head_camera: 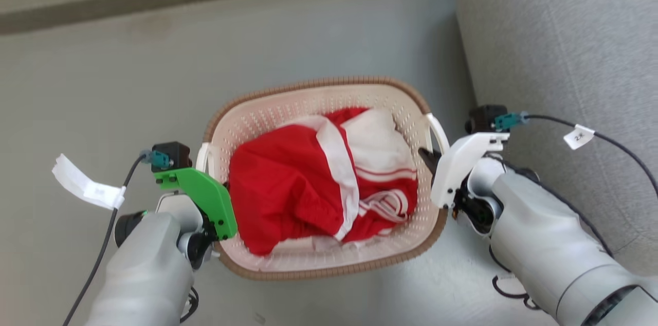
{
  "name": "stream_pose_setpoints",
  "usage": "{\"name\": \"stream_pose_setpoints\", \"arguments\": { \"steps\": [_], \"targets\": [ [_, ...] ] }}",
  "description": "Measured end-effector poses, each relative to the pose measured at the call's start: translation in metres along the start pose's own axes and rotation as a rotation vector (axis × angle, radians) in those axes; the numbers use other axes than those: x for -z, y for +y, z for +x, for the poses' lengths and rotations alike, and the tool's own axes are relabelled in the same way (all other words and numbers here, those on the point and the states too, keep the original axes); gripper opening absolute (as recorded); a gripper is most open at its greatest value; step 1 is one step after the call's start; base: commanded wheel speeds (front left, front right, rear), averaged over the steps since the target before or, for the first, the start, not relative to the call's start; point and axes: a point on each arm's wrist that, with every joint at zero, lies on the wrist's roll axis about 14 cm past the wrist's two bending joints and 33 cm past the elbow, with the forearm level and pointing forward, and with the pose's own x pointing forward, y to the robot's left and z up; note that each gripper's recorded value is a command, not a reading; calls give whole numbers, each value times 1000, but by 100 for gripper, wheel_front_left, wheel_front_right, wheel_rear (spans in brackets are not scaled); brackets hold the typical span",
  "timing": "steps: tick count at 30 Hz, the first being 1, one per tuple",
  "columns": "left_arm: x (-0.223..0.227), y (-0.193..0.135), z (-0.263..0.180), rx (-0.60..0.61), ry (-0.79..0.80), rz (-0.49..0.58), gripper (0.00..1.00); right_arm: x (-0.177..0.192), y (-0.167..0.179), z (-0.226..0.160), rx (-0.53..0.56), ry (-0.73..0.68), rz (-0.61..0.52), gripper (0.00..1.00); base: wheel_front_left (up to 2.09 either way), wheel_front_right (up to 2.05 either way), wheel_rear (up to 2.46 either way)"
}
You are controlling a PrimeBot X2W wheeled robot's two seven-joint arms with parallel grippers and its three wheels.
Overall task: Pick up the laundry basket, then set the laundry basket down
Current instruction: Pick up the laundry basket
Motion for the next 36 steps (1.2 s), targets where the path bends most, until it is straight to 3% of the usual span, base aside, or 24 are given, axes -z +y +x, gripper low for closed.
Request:
{"name": "stream_pose_setpoints", "arguments": {
  "steps": [16,36],
  "targets": [
    [29,-19,-43,11,34,28,0,34,13,-47,0,29,29,0,0,0,0],
    [23,-35,-61,26,29,58,0,27,21,-66,-9,17,21,0,0,0,0]
  ]
}}
